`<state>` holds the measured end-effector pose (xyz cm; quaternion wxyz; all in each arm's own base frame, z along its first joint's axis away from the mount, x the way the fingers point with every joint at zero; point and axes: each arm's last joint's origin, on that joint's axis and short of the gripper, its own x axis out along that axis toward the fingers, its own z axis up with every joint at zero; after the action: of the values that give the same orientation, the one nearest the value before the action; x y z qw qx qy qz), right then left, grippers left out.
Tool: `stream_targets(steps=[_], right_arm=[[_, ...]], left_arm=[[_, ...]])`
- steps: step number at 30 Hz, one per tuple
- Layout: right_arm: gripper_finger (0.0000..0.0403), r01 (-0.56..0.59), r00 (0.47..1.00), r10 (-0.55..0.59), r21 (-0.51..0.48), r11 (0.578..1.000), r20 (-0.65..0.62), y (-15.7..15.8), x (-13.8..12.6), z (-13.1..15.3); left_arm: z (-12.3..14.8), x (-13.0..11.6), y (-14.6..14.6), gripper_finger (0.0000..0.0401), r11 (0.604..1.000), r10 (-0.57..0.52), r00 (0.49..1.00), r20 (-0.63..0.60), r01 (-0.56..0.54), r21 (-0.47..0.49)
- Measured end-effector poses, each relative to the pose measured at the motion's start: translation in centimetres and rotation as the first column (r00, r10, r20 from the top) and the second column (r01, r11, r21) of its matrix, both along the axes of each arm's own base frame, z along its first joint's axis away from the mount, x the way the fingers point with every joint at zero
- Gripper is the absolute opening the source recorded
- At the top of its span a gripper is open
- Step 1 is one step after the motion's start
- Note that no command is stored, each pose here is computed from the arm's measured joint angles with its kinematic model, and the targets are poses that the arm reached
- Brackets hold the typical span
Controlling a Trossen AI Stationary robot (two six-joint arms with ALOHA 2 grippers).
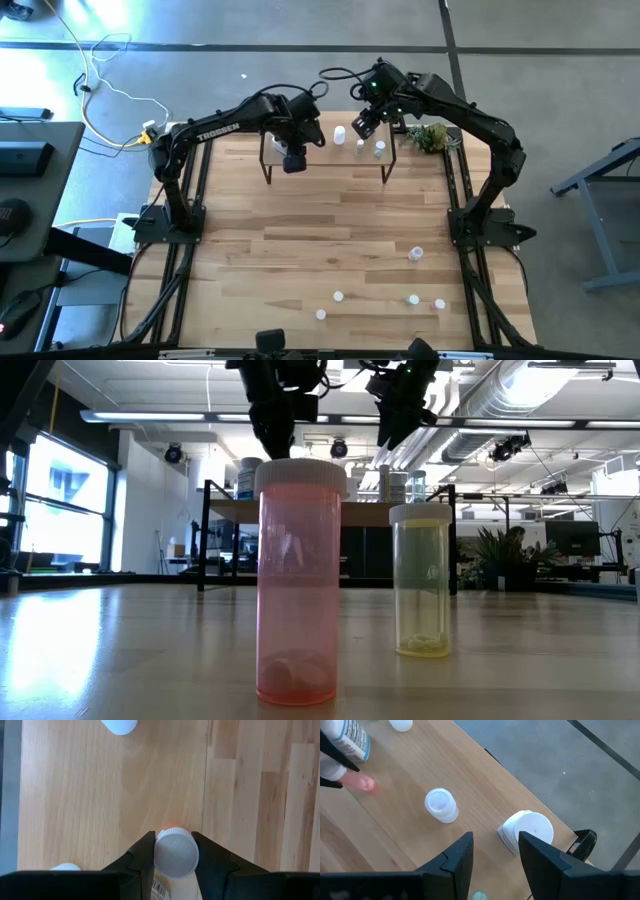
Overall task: Pick and place medicine bottles onto shelf by color
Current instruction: Put the top left red transparent pill bottle on the shelf, then put the transparent pill bottle on the shelf
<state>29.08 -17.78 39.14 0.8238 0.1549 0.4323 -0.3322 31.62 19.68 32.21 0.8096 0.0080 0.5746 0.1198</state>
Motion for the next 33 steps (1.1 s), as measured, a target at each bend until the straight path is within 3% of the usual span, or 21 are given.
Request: stream_targets(steps=[6, 16, 22, 28, 33], right_arm=[[0.0149, 0.002, 1.000, -0.002, 0.001, 1.000, 0.001, 0.0, 0.0, 0.0], [0.0149, 0.054, 0.998, -0.054, 0.042, 0.998, 0.007, 0.3, -0.1, -0.1], [0.0149, 0.063, 0.998, -0.063, 0.076, 0.995, 0.005, 0.9, 0.1, -0.3], [0.0149, 0.035, 0.999, -0.035, 0.082, 0.996, 0.002, 2.1, 0.2, 0.0], [0.0149, 0.018, 1.000, -0.019, 0.080, 0.997, 0.021, 3.3, 0.1, 0.7]], left_arm=[[0.0, 0.0, 0.0, 0.0110, 1.000, 0.001, 1.000, -0.001, -0.001, 0.002], [0.0, 0.0, 0.0, 0.0164, 1.000, 0.001, 1.000, -0.001, -0.001, 0.002], [0.0, 0.0, 0.0, 0.0174, 1.000, 0.002, 1.000, -0.003, -0.002, 0.005], [1.1, -0.7, -0.3, 0.0174, 0.994, 0.023, 0.999, -0.030, -0.019, 0.106], [2.2, -1.2, -0.8, 0.0174, 0.992, 0.018, 1.000, -0.002, -0.017, 0.125]])
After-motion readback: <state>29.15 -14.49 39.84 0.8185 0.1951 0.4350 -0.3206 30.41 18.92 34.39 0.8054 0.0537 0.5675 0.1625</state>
